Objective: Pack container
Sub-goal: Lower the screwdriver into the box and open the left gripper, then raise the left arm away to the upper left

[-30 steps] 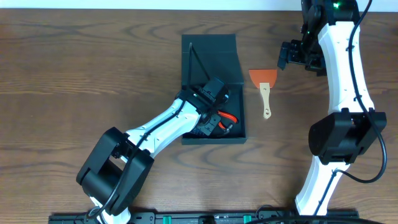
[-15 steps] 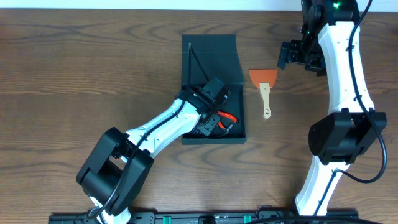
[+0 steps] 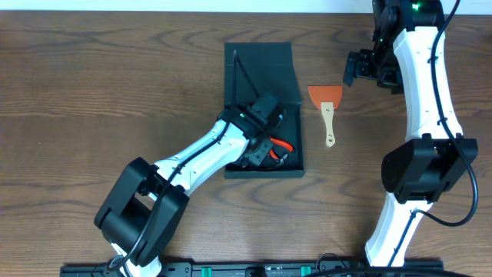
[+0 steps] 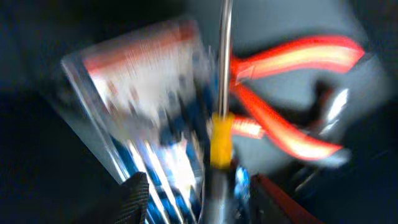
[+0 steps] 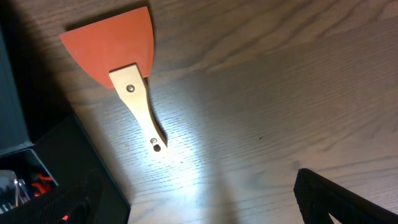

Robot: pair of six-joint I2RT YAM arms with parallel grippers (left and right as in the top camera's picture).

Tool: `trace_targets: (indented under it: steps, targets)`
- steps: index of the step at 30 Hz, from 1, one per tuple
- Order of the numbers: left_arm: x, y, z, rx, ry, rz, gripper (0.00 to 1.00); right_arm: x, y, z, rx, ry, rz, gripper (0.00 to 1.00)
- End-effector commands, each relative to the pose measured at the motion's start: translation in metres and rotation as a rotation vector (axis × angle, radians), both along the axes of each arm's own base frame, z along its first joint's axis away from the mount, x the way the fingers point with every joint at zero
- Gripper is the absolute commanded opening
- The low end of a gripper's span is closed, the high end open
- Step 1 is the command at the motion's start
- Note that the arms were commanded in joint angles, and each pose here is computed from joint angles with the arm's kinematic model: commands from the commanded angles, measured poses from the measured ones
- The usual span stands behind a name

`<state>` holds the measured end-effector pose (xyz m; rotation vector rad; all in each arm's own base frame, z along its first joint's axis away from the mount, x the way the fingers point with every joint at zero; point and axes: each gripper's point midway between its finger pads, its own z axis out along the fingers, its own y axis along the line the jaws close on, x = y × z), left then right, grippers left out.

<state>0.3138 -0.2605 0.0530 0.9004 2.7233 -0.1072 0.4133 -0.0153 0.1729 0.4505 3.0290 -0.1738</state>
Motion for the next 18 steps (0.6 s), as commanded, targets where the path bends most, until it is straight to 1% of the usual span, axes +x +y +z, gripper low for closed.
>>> trace_targets:
  steps: [1, 6, 8, 11, 15, 16, 18]
  targets:
    - [0.029, -0.021, 0.053, -0.086, -0.117, 0.007, 0.51, 0.002, 0.0, 0.006, 0.0, -0.02, 0.007, 0.99]
    - [0.055, -0.032, 0.139, -0.201, -0.255, 0.037, 0.51, 0.002, 0.0, 0.006, 0.0, -0.02, 0.007, 0.99]
    - [0.068, -0.015, 0.173, -0.218, -0.311, 0.148, 0.51, 0.002, 0.0, 0.006, 0.0, -0.02, 0.008, 0.99]
    - [0.085, 0.031, 0.21, -0.203, -0.385, 0.35, 0.51, 0.002, 0.0, 0.006, 0.0, -0.02, 0.007, 0.99]
    - [0.095, 0.113, 0.231, -0.127, -0.447, 0.602, 0.52, 0.002, 0.0, 0.006, 0.0, -0.02, 0.007, 0.99]
    - [0.095, 0.131, 0.233, -0.107, -0.444, 0.641, 0.61, 0.002, 0.0, 0.006, 0.0, -0.02, 0.007, 0.99]
    - [0.092, 0.167, 0.232, -0.068, -0.424, 0.714, 0.66, 0.002, 0.0, 0.006, 0.0, -0.02, 0.007, 0.99]
